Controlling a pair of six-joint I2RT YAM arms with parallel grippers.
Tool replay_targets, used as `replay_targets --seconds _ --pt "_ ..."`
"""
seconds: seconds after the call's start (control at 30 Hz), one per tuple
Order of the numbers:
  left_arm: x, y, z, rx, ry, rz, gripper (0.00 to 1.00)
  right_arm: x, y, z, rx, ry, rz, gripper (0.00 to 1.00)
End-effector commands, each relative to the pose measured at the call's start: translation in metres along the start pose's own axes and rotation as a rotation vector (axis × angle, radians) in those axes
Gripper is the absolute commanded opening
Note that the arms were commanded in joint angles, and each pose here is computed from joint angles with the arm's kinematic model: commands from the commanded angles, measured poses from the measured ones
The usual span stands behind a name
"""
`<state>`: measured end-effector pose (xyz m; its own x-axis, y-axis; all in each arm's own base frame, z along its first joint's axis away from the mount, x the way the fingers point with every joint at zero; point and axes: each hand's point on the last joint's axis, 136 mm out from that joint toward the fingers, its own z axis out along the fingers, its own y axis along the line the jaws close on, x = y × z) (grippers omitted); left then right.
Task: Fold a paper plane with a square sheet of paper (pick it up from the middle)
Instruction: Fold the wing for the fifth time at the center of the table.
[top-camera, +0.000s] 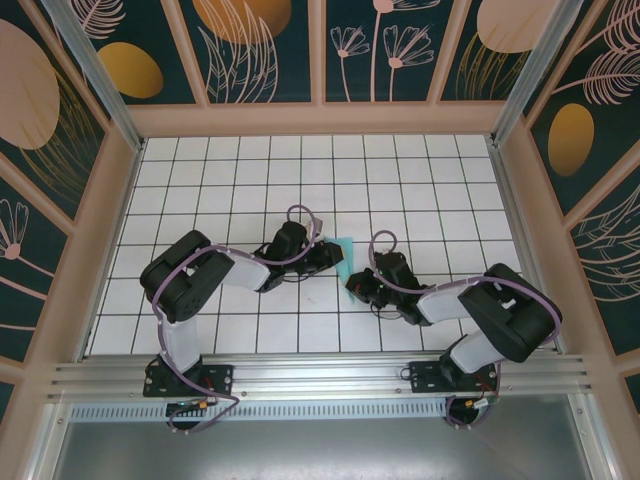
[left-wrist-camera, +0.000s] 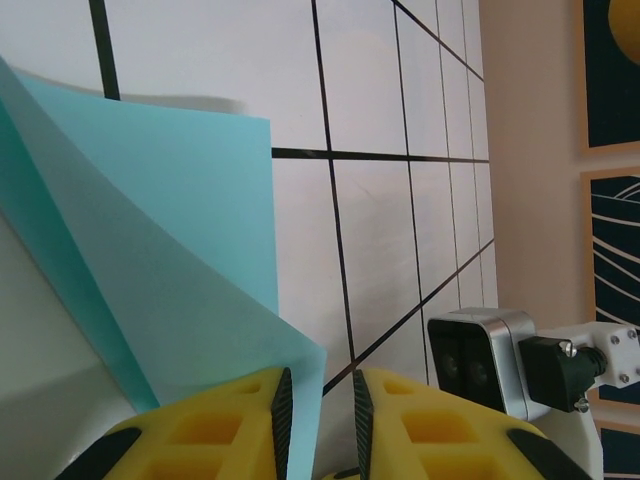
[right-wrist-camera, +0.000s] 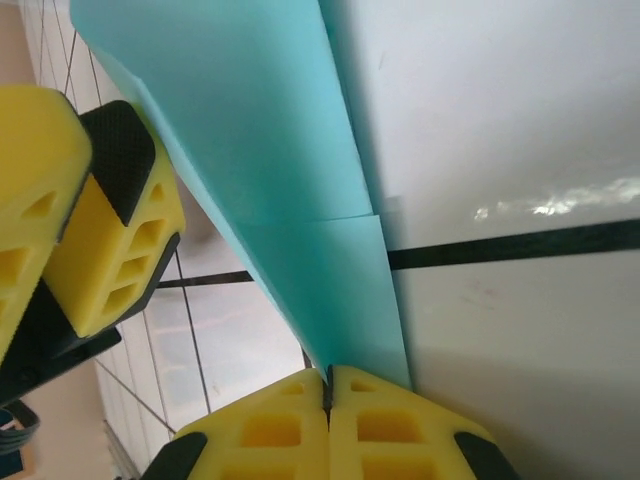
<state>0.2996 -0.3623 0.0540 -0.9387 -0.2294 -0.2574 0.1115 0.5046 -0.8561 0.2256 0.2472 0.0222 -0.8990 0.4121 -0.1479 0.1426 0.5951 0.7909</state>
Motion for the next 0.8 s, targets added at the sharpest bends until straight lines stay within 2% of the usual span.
replay_targets --seconds 0.0,0.23,0.43,0.77 --pt "-0.007 -0.014 0.000 0.041 -0.010 0.045 0.27 -0.003 0.000 -0.002 0.003 -0.028 0.006 0.00" --pt "-0.019 -0.026 -0.022 0.034 -0.100 0.054 0.32 -0.003 0.012 -0.014 -0.126 -0.036 0.055 0.00" --pt "-0.022 -0.025 -0.038 0.032 -0.163 0.038 0.33 0.002 0.030 -0.021 -0.248 0.016 0.059 0.00" --pt "-0.018 -0.021 -0.050 0.022 -0.181 0.027 0.32 0.021 0.037 -0.003 -0.259 0.143 0.006 0.00"
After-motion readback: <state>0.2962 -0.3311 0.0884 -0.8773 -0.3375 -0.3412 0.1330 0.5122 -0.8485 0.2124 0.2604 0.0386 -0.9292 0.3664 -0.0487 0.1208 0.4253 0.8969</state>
